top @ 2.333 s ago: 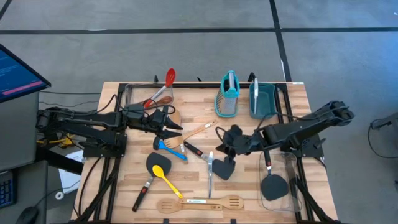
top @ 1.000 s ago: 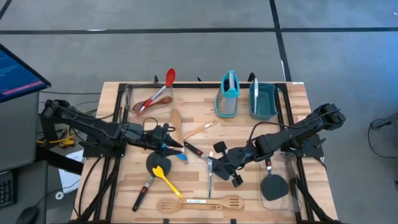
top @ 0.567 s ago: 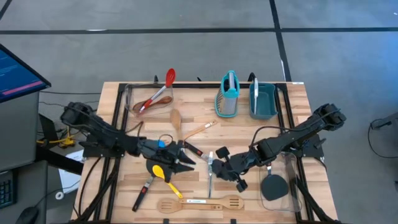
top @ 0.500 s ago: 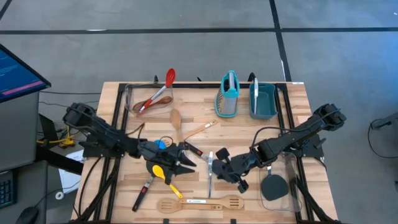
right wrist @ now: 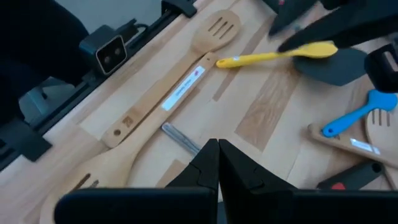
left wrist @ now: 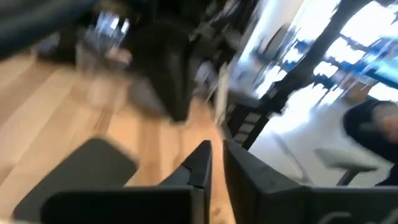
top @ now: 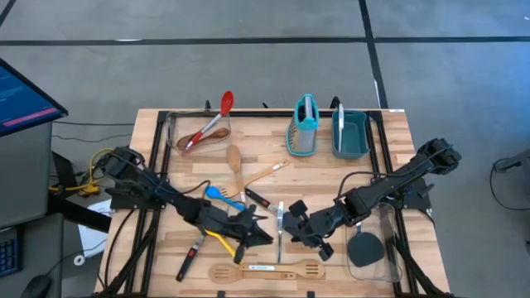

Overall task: Pick & Place Kitchen Items
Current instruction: Put the silver knife into the green bin

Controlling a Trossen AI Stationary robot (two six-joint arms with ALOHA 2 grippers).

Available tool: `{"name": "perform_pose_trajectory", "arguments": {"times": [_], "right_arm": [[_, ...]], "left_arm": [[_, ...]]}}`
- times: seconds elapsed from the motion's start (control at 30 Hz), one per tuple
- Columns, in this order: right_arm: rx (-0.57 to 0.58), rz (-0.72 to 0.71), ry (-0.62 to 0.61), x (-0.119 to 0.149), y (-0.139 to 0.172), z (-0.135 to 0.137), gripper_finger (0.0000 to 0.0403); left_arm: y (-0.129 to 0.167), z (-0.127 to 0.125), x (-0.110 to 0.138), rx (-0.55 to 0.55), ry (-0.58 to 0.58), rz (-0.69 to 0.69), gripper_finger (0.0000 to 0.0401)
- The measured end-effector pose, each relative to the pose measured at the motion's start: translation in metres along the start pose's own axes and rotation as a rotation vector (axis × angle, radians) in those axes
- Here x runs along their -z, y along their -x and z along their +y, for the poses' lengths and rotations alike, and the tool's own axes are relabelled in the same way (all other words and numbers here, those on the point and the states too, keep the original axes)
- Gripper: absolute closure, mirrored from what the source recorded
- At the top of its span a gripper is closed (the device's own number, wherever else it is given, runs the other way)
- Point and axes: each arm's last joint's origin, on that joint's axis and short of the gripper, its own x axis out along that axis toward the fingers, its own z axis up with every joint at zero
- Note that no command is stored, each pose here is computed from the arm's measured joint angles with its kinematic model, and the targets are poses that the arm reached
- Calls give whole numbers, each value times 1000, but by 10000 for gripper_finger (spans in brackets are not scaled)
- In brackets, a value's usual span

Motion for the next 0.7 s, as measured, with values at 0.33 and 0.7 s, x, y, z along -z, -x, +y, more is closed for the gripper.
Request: {"name": "perform_pose_trajectory", "arguments": {"times": [0.33, 0.7], "right_arm": [[56, 59, -32, 7, 13, -16, 403], [189, -85, -119, -1, 77, -46, 403]], "left_arm": [[-4, 7, 7, -116, 75, 149, 400], [-2, 19, 18, -265, 83, 228, 400]]}}
